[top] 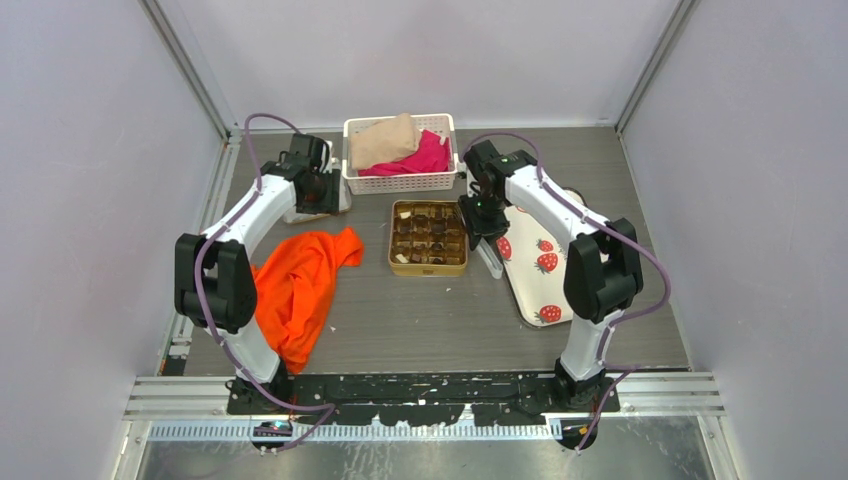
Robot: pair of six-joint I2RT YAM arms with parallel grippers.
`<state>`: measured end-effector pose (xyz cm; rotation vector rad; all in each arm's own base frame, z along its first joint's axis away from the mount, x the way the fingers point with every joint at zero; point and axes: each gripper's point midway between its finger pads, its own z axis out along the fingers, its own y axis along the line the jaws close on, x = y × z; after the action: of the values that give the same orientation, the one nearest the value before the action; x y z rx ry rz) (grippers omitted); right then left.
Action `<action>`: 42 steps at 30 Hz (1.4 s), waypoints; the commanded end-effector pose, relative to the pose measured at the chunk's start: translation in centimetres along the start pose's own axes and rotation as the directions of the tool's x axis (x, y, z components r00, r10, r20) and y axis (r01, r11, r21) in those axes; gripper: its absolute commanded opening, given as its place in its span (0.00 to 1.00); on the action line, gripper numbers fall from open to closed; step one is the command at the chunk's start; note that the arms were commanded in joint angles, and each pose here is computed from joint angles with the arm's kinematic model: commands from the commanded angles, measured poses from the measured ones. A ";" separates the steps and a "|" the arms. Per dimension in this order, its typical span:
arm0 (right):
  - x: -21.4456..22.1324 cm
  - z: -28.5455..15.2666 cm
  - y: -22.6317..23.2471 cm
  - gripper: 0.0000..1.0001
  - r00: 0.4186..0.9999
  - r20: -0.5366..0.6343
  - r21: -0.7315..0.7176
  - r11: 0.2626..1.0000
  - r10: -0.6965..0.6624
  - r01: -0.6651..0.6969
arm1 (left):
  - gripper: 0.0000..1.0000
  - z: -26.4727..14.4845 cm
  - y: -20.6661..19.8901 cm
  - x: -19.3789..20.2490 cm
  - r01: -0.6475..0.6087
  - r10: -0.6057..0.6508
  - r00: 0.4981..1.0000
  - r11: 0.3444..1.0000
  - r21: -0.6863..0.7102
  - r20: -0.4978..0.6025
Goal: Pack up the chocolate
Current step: Place the fake chocolate in the packing box, then place the clamp at the center of the board.
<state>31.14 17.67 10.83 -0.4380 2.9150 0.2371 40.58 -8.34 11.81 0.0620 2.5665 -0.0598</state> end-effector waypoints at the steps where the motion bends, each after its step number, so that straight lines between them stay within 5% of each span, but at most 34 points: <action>1: -0.8 -3.3 0.2 0.01 0.994 0.112 0.005 1.000 0.011 -0.011 | 0.50 -1.4 0.3 -1.7 -0.033 0.033 0.997 0.999 0.000 0.064; 7: -2.0 -6.6 -3.4 0.01 0.962 0.266 0.175 0.978 0.062 -0.111 | 0.50 -1.5 0.4 -2.5 -0.035 0.036 0.996 0.999 -0.010 0.083; 11: -1.6 -8.7 -7.1 0.01 0.895 0.376 0.243 0.906 0.242 -0.347 | 0.50 -1.3 0.0 -2.8 -0.017 0.016 0.996 1.000 0.010 0.086; 14: 1.2 -8.6 -8.9 0.01 0.842 0.347 0.239 0.829 0.413 -0.505 | 0.50 -1.5 0.0 -2.8 -0.009 0.008 0.996 1.000 0.013 0.089; 24: 7.9 -9.3 -12.8 0.01 0.480 0.444 0.171 0.454 0.757 -0.874 | 0.50 -1.5 -0.1 -2.9 -0.017 0.016 0.995 1.000 0.015 0.100; 33: 5.6 -10.9 -13.5 0.01 0.600 0.429 0.213 0.569 0.675 -0.794 | 0.50 -2.4 2.8 -7.3 -0.048 0.089 0.959 0.987 -0.156 0.270; 42: 5.6 -13.2 -9.2 0.01 0.739 0.395 0.179 0.743 0.546 -0.645 | 0.50 -6.3 1.4 -9.4 0.167 -0.141 0.945 0.984 -0.066 0.294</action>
<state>27.54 3.07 18.15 0.7526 2.6200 -0.1203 45.34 -6.75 17.85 -0.0205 2.3491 0.0686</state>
